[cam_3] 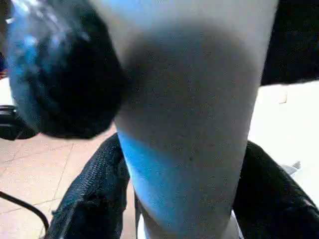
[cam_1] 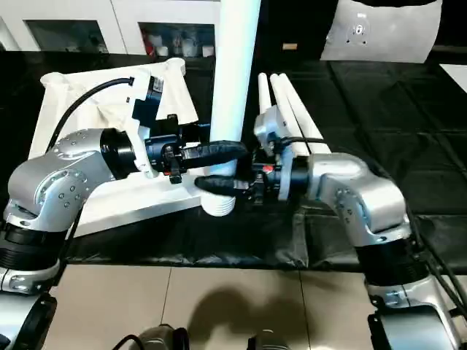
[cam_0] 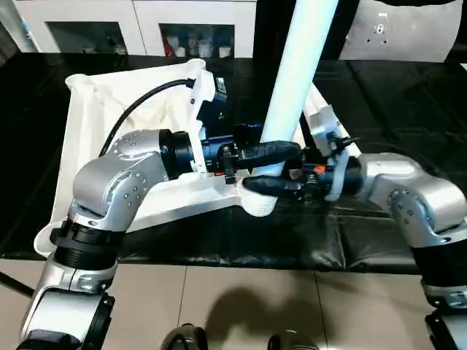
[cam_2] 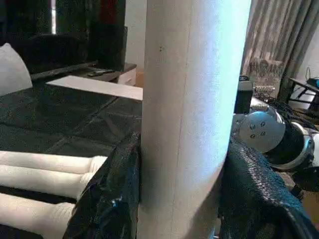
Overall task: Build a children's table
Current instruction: Insert table leg to table base
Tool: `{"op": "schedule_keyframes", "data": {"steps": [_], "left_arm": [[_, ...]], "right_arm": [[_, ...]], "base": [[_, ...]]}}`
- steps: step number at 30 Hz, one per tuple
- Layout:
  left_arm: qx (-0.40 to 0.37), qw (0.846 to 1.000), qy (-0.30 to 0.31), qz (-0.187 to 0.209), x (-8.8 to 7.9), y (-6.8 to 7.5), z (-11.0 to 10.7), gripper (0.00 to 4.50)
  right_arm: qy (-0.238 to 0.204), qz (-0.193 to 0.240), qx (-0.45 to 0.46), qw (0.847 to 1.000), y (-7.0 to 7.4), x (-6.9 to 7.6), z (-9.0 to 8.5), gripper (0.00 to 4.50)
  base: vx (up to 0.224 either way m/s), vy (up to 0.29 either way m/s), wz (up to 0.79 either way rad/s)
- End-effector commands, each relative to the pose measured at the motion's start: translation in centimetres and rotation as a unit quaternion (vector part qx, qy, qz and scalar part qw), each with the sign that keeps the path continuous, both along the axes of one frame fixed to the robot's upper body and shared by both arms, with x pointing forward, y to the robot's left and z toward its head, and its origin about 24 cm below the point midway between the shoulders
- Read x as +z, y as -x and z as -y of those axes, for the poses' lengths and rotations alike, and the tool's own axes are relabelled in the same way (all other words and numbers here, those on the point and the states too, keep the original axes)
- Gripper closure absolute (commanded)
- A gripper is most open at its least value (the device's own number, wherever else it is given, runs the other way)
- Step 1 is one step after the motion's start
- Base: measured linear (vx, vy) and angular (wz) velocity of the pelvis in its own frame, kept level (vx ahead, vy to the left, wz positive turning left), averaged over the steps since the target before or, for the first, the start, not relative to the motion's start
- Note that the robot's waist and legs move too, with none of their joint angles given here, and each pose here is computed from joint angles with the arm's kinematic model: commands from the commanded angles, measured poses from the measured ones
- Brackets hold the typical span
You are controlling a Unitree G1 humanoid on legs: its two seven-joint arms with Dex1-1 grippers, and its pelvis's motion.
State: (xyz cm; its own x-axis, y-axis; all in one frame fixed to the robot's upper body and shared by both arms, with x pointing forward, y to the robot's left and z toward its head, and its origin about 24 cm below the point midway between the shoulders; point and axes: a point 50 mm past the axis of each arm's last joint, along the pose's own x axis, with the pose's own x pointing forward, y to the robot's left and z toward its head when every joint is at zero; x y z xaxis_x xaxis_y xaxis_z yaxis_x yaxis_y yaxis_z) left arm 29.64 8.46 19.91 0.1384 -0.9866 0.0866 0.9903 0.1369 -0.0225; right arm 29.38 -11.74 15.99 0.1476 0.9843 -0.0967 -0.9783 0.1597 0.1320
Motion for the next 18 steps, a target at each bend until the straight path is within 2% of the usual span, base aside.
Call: {"op": "schedule_keyframes", "data": {"steps": [1,3,4,8,14,18], "left_arm": [[-0.008,1.000,0.000,0.022,0.94,0.12,0.14,2.60],[-0.010,1.000,0.000,0.021,0.93,0.12,0.15,2.60],[-0.010,1.000,-0.001,0.021,0.93,0.12,0.15,2.60],[-0.011,1.000,-0.001,0.022,0.97,0.09,0.15,2.60],[-0.011,1.000,0.000,0.021,1.05,0.01,0.15,2.60],[-0.011,1.000,-0.002,0.020,1.08,-0.05,0.18,2.60]], "right_arm": [[0.006,-0.003,-0.009,1.000,-0.16,-0.26,-0.06,1.42],[0.003,-0.006,-0.012,1.000,-0.22,-0.25,-0.06,1.42],[0.003,-0.007,-0.012,1.000,-0.22,-0.23,-0.06,1.66],[0.004,-0.008,-0.010,1.000,-0.22,-0.22,-0.07,1.81],[0.008,-0.010,-0.010,1.000,-0.24,-0.45,-0.14,2.42],[0.011,-0.009,-0.013,1.000,-0.32,-0.53,-0.15,2.51]], "base": [[0.000,0.000,0.00],[0.000,0.000,0.00],[0.000,0.000,0.00],[0.000,0.000,0.00],[0.000,0.000,0.00],[0.000,0.000,0.00]]}}
